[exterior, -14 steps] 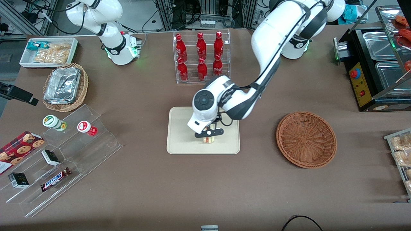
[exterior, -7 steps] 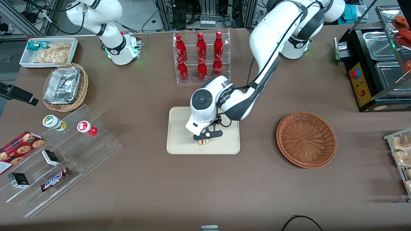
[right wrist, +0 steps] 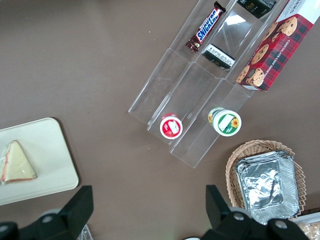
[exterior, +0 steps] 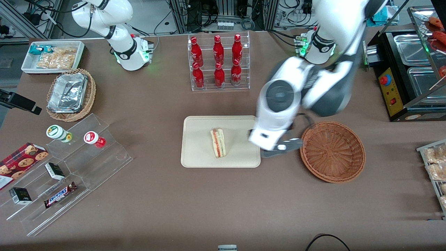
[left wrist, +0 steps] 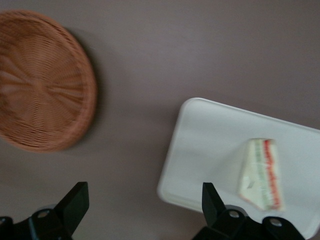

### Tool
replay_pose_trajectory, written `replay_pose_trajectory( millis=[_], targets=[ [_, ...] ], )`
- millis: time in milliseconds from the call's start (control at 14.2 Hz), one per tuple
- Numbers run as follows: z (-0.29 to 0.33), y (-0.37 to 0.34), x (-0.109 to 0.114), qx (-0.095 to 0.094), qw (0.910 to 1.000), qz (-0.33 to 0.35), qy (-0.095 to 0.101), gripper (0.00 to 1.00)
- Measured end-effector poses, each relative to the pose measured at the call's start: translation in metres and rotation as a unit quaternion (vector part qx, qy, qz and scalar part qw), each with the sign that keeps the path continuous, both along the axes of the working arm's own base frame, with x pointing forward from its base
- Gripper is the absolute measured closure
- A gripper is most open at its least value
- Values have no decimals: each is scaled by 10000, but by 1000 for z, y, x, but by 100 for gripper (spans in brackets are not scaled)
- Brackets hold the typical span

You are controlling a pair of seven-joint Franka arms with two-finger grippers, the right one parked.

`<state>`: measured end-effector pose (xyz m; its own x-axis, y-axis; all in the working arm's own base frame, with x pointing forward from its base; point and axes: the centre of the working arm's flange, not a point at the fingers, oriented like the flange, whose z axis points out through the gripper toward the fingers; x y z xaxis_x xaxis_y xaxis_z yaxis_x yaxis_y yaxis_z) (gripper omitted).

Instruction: Place sandwich from basket to tray

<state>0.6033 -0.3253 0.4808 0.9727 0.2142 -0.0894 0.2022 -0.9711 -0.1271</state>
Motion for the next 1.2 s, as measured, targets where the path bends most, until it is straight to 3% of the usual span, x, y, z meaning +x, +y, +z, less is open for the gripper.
replay_pose_trajectory(
  millis=[211, 423, 563, 915, 1197],
  targets=[
    [42, 90, -5, 85, 9975, -506, 484, 0],
    [89, 150, -25, -106, 9917, -1024, 770, 0],
    [117, 174, -40, -179, 9911, -1103, 724, 0],
    [143, 186, -84, 23, 9921, -1076, 637, 0],
    [142, 202, -86, -10, 9898, -1254, 679, 0]
  ],
)
